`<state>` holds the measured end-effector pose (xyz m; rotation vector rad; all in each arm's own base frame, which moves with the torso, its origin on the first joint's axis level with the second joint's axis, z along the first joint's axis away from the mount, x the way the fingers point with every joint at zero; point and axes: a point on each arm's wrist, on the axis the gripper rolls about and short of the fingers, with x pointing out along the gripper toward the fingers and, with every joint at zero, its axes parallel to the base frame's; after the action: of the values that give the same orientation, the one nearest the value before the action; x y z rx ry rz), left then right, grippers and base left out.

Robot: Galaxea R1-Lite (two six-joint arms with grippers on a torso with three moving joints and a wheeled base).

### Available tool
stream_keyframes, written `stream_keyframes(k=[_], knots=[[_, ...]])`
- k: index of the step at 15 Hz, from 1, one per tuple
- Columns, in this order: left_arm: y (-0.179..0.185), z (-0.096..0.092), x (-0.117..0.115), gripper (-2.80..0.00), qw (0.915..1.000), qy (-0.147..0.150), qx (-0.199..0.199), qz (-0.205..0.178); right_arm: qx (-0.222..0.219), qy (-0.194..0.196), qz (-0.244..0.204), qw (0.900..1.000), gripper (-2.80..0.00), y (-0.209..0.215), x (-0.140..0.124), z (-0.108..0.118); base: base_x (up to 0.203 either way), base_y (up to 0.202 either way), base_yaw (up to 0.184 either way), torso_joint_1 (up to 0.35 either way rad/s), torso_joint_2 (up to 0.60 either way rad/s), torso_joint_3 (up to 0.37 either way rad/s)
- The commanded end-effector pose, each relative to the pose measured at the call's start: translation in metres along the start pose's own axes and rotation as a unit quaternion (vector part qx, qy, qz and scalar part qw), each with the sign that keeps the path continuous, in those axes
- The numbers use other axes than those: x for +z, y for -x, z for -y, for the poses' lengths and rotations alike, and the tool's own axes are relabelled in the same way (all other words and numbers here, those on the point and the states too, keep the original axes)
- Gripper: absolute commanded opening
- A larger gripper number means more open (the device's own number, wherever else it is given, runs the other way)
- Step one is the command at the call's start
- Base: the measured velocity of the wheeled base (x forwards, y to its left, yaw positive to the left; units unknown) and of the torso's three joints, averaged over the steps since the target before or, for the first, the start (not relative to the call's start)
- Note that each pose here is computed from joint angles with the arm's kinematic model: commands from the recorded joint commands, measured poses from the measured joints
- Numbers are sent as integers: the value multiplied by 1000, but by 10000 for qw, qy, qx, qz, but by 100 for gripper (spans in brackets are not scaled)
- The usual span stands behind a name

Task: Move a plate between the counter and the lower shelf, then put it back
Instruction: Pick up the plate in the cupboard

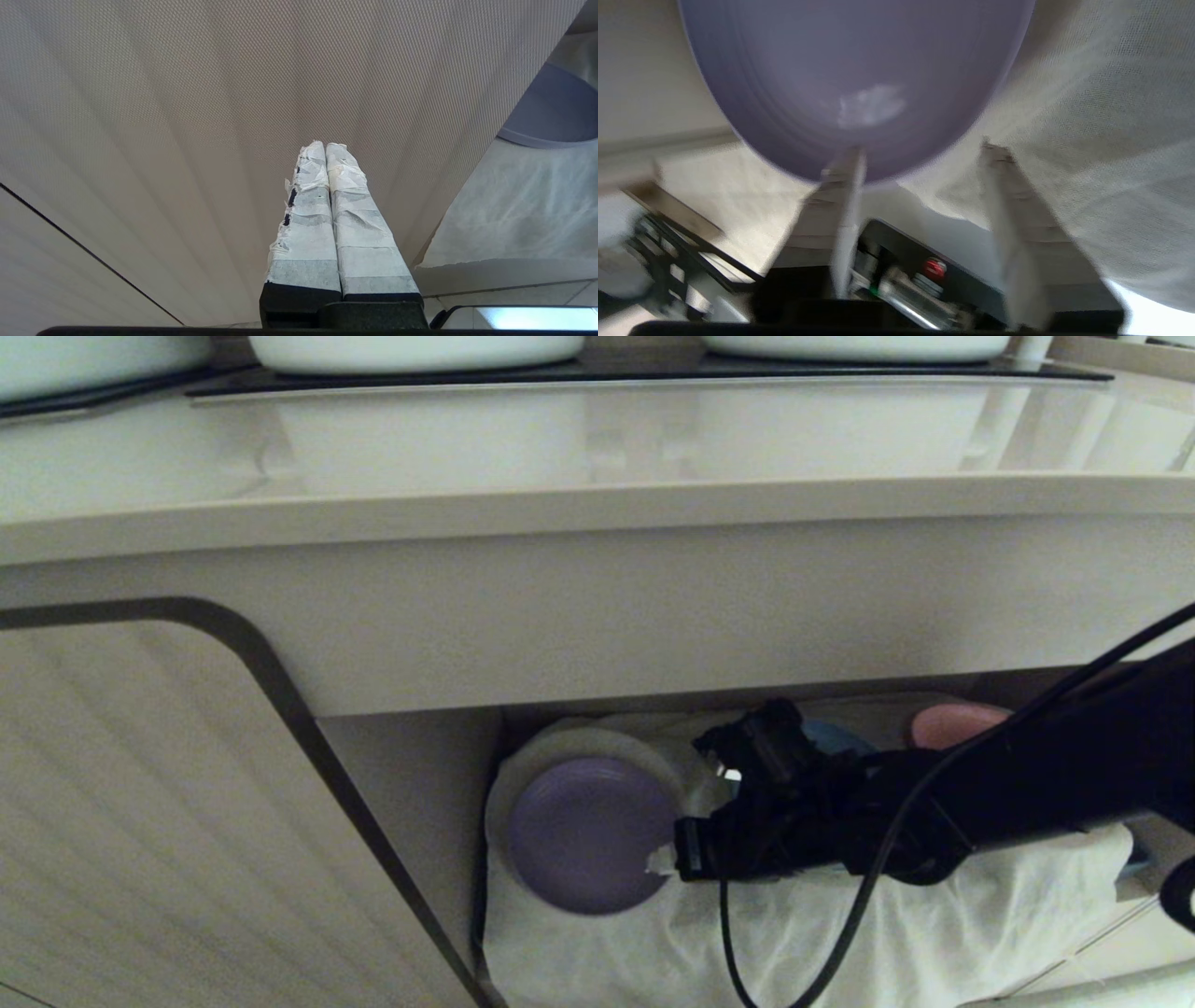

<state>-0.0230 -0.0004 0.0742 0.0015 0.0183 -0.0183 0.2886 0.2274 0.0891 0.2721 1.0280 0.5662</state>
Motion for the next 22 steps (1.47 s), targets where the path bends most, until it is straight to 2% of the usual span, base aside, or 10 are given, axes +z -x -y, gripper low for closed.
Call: stream_keyframes(k=[1, 14, 22], knots=[[0, 0, 0, -280, 10000, 1, -1, -1, 9, -81, 32, 10000, 0, -3, 2, -1, 0, 0, 0, 0, 0, 0], [0, 0, 0, -280, 10000, 1, -1, -1, -496, -101, 343, 9981, 0, -29, 12, 3, 0, 0, 0, 0, 0, 0], [0, 0, 0, -280, 10000, 1, -1, -1, -330, -24, 559, 9979, 0, -29, 24, -7, 0, 0, 0, 0, 0, 0]])
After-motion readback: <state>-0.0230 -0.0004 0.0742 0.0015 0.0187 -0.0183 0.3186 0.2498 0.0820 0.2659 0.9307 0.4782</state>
